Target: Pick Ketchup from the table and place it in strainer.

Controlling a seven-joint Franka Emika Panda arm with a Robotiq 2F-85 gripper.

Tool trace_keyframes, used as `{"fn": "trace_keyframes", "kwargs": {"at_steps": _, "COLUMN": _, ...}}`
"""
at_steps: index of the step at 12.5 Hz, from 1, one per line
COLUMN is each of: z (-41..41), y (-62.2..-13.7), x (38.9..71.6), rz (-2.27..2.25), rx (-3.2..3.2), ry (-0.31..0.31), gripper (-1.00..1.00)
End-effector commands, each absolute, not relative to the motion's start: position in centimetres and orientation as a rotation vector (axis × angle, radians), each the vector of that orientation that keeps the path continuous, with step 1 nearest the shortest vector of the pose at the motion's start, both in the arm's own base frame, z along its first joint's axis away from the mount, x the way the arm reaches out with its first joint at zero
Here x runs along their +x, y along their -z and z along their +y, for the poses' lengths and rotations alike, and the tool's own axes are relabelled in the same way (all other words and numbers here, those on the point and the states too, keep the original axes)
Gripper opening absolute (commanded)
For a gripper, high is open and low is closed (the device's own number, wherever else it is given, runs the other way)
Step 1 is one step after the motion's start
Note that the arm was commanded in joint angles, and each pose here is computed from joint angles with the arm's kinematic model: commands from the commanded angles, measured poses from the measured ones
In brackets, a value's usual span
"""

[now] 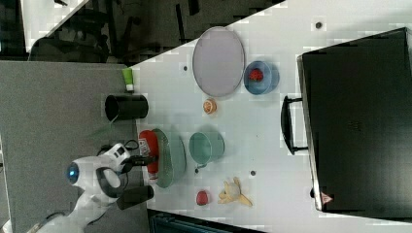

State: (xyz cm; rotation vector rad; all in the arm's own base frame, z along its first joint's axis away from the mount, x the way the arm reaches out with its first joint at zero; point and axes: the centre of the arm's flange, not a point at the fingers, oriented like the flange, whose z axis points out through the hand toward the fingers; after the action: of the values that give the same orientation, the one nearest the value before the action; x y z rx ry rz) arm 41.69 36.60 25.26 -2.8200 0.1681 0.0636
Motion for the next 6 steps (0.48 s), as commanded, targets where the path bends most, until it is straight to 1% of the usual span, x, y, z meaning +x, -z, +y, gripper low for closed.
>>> {"fn": "trace_keyframes", "kwargs": {"at_steps": 1, "z": 37.1, "y": -25.2, "x": 42.0, "rz": 0.253, "rx": -2.777, "ry": -0.022, "gripper": 0.38}}
{"fn": "trace_keyframes", "kwargs": {"at_steps": 2, "z": 37.1, "y": -24.8, "x": 41.9, "rz": 0.256, "rx": -2.774, "ry": -0.030, "gripper": 0.60}}
{"fn": "trace_keyframes", "kwargs": {"at_steps": 3, "z": 37.0, "y": -25.0, "x": 42.1, "rz": 0.259, "rx": -2.772, "ry": -0.023, "gripper": 0.82}}
{"fn": "trace_keyframes", "kwargs": {"at_steps": 4, "z": 36.8, "y": -25.7, "x": 42.5, "rz": 0.264, "rx": -2.770, "ry": 0.001, "gripper": 1.00}}
{"fn": "trace_keyframes", "kwargs": {"at_steps": 6, "z": 35.4, "y": -27.6, "x": 43.8, "rz": 0.319, "rx": -2.773, "ry": 0.051, "gripper": 1.00}}
